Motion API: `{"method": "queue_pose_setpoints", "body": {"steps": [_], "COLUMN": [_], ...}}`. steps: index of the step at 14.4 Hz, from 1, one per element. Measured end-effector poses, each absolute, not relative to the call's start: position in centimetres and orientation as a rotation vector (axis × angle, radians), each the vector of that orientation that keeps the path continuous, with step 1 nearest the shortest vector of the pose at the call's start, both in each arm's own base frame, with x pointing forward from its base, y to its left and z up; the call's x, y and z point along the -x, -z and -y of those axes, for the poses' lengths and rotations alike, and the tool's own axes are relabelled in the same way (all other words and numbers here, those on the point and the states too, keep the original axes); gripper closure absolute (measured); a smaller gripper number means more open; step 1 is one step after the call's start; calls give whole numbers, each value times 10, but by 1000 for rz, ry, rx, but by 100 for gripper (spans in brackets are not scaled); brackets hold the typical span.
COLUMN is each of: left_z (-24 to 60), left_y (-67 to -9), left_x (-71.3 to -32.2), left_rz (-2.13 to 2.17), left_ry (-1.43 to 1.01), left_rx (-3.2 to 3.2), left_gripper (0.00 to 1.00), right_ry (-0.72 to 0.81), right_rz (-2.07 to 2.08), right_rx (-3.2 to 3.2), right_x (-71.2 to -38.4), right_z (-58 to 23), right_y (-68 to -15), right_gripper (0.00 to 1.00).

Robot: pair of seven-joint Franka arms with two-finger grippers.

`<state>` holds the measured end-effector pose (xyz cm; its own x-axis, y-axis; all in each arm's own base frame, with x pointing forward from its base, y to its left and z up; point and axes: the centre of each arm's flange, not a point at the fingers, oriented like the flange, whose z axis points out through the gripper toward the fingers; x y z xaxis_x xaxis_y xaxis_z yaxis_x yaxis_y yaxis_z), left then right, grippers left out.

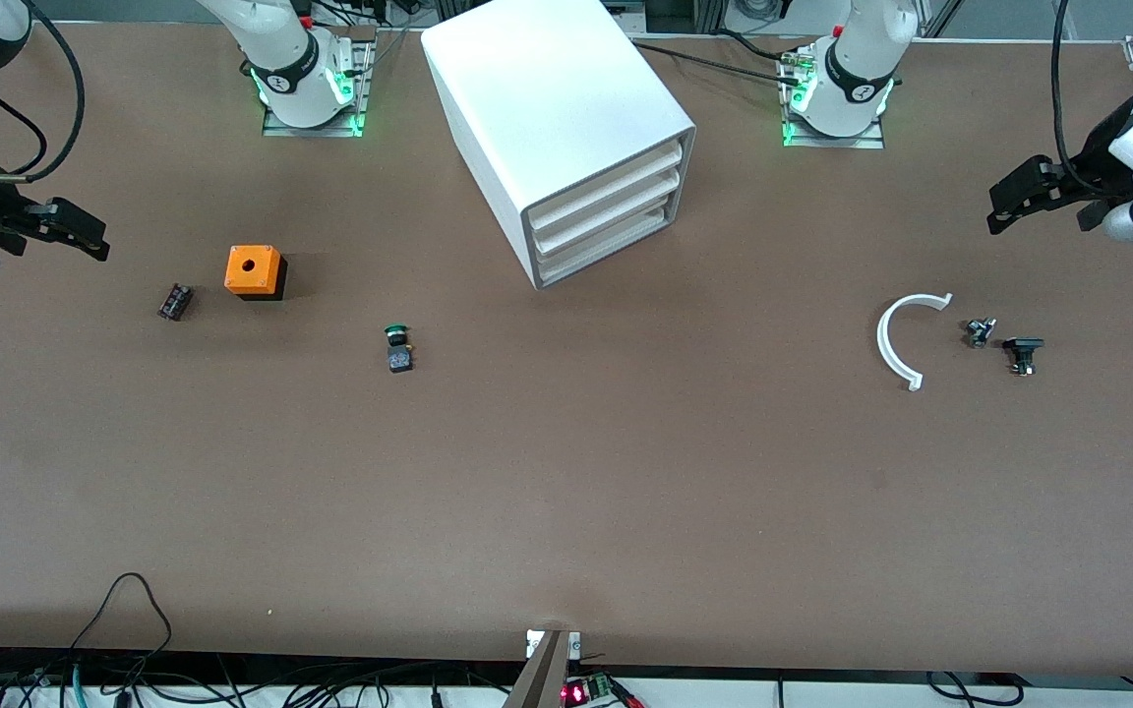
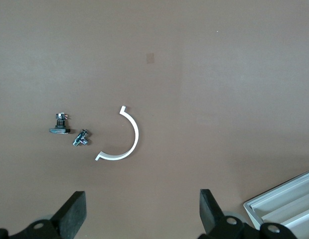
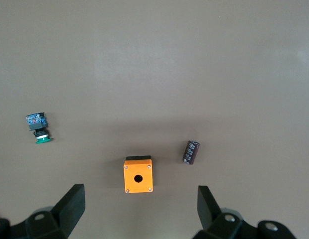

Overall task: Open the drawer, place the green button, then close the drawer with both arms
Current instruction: 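Move the right gripper toward the green button while the left gripper approaches the cabinet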

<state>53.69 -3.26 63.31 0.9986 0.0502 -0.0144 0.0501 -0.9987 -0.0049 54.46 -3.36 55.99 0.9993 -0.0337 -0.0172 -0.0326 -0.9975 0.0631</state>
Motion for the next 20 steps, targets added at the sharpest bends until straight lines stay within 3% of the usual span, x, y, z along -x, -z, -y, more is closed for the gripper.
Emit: {"method": "queue_pose_setpoints", "body": {"steps": [14,20], "left_z": [38,58], "left_y": [-637,-606], "left_x": [-537,-551], "left_rz": [63,5], "left_ry": [-17,-107], "left_rx": [3137,3135], "left_gripper": [0,0], "right_ry": [13,49], "right_rz": [47,47], "right_rx": [-3078,-3078], "right_x": [-546,-543], "right_z": [32,32], "right_y": [-565,-563], "right_gripper": [0,0]}}
